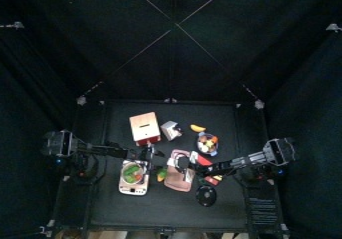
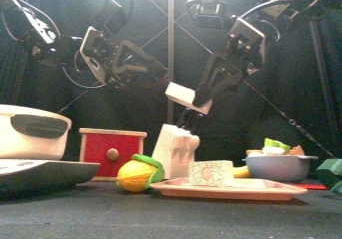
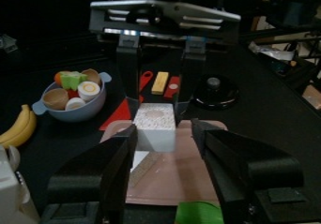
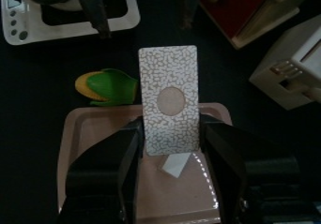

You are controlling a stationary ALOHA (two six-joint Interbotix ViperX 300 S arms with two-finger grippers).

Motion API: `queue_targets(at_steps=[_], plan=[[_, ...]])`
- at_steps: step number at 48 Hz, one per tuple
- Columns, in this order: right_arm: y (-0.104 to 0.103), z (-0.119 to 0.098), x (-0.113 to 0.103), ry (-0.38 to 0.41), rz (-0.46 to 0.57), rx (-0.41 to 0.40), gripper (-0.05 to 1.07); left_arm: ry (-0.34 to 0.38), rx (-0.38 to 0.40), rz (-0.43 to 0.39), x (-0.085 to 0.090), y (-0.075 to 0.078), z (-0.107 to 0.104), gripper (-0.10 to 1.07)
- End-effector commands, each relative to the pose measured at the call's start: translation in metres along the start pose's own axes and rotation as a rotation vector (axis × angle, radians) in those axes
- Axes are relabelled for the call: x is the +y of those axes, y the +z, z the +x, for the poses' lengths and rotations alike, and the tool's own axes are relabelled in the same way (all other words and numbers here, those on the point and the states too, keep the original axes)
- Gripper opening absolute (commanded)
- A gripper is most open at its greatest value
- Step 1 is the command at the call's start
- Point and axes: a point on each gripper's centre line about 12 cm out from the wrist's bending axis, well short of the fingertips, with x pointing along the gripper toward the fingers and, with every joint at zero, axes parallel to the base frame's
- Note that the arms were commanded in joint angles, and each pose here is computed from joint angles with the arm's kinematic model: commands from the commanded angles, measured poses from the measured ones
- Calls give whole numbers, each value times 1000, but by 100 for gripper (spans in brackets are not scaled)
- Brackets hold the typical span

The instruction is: Place rice block on pink plate

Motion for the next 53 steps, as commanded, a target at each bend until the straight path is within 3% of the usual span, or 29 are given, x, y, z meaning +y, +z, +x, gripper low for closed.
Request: queue_targets(at_steps=[1,10,27,31,41,53], plan=[[6,-8,-6,-17,43,-11,56,12,-40,-5,2,11,-4,86],[-16,-6,-21,-112,118,85,56,37,-32,-38,3,7,-11,86],[-65,33,-45,-224,235,300,57,37,-21,-43,2,2,-13,86],[-70,39,-43,-215,238,317,58,33,-23,-43,1,3,-13,86],[-61,40,-36,-158,279,287,61,46,-31,-52,4,6,-12,86],[-62,37,-35,-160,331,306,77,90,-37,-109,9,6,-12,86]])
